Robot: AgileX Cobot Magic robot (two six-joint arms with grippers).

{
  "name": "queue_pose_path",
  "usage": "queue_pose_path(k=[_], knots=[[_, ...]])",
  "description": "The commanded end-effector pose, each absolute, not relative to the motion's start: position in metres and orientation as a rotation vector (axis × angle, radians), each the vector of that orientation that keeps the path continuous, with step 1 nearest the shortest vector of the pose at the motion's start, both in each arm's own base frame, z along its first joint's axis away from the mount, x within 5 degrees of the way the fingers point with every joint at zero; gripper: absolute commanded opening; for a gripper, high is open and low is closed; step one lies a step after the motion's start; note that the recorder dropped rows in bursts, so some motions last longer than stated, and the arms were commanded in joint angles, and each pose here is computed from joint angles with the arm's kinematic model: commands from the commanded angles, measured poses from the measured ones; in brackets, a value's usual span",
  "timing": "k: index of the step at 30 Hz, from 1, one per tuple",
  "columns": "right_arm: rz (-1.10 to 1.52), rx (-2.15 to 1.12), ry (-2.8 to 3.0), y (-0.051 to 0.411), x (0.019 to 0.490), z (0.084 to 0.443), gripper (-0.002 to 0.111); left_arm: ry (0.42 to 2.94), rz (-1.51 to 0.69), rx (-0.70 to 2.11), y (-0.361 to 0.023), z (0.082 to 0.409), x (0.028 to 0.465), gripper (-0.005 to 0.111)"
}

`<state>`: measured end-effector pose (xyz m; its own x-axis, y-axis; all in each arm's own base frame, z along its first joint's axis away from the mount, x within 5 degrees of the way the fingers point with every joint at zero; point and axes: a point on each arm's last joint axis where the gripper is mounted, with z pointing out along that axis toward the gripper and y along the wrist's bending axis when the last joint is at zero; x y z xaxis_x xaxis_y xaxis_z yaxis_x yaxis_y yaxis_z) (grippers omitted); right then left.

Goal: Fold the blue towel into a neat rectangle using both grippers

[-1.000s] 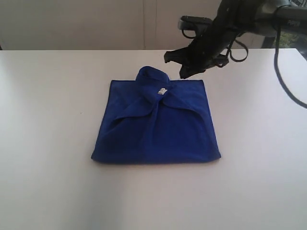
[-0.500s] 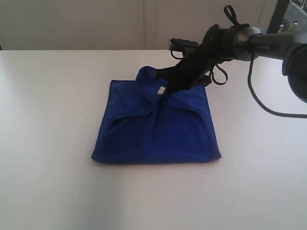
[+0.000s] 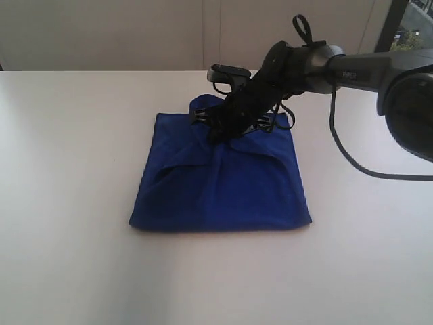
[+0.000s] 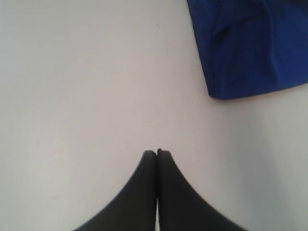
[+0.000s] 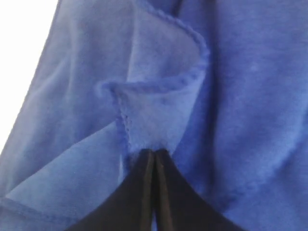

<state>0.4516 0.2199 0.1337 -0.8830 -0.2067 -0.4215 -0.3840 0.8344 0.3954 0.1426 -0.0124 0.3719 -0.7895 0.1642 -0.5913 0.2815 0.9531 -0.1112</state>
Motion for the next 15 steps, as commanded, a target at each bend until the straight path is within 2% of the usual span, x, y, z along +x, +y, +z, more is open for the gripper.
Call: queue_pose_path(k=[1, 9, 15], knots=[[0.664, -0.45, 2.607, 0.216, 0.455, 0.146, 0.0, 2.5, -0.269, 0.303, -0.013, 0.372, 0.139, 0.0], [0.655, -0.419, 2.559, 0.18, 0.458, 0.2, 0.0, 2.5, -0.269, 0.303, -0.013, 0.372, 0.139, 0.0], [0.665, -0.402, 2.618, 0.154, 0.456, 0.21, 0.0, 2.5, -0.269, 0.303, -0.013, 0.372, 0.139, 0.0]])
